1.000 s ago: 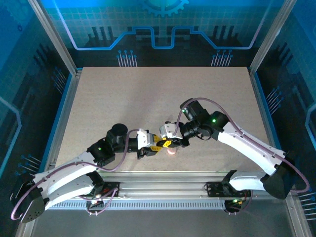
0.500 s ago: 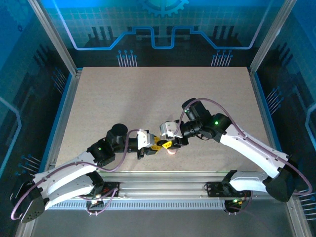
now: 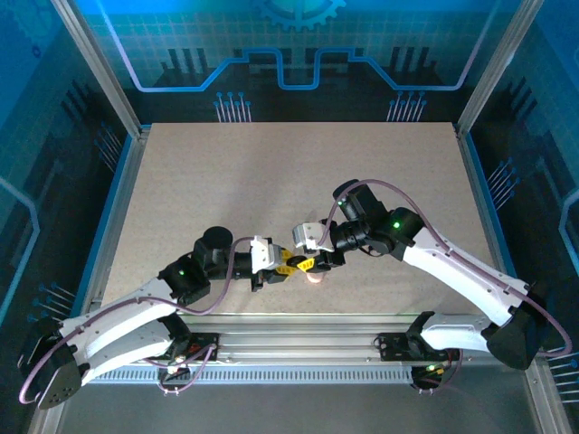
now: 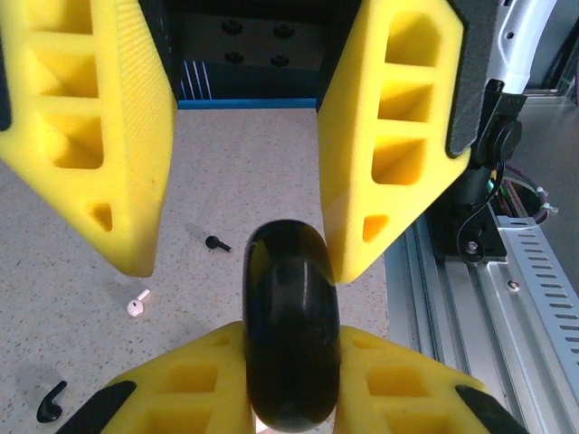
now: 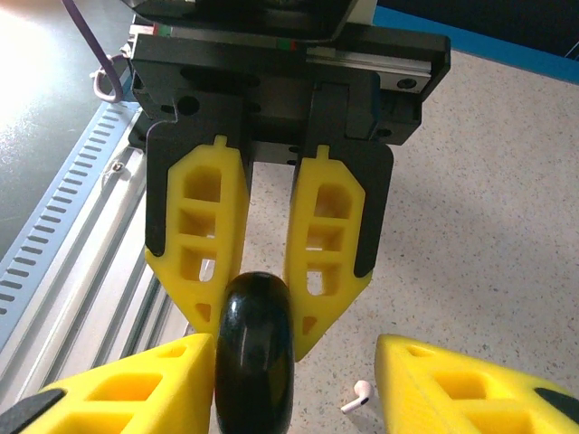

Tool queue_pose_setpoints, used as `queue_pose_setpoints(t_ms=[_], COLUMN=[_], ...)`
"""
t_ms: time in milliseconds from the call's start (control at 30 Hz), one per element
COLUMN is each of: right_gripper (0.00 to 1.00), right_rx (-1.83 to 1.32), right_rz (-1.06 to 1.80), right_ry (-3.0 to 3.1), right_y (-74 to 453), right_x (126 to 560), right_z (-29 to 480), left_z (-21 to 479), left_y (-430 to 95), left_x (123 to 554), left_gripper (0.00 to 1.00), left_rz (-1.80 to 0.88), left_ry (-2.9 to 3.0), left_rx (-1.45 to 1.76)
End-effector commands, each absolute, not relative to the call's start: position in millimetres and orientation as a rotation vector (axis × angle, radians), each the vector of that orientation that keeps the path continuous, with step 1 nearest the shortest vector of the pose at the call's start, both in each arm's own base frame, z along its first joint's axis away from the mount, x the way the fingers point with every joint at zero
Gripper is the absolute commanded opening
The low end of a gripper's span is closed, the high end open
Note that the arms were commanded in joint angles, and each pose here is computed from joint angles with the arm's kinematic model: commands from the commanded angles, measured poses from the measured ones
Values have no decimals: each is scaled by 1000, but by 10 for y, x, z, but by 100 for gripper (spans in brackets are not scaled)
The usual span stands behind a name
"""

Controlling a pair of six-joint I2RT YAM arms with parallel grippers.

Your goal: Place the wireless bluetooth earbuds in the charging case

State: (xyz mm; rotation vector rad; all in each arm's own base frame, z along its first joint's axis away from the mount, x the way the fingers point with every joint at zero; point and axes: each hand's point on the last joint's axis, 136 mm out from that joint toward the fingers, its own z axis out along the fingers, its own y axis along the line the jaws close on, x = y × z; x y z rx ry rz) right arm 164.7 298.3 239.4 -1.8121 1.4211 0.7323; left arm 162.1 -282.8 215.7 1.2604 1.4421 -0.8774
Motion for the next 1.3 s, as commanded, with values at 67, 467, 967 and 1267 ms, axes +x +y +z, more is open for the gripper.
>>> queue_pose_setpoints(t_ms=[67, 467, 967, 1267], right_gripper=[49, 49, 49, 50], right_rx=[-1768, -1625, -1551, -1464], right_rz=[665, 598, 558, 552], right_ry=[1480, 1519, 1555, 1496], right_y=[2954, 2872, 2794, 2631], right_x=[1782, 2018, 2133, 2055], right_z=[2368, 2508, 2537, 2757], left_z=[2386, 2374, 2436, 2394], left_y=[-2855, -2850, -2834, -2821], left_x=[1574, 1569, 1569, 1658], left_gripper=[20, 20, 19, 18], left_rz=[-897, -897, -893, -864], left_ry=[1364, 1365, 1348, 1384], left_rx=[1254, 1255, 1234, 1195])
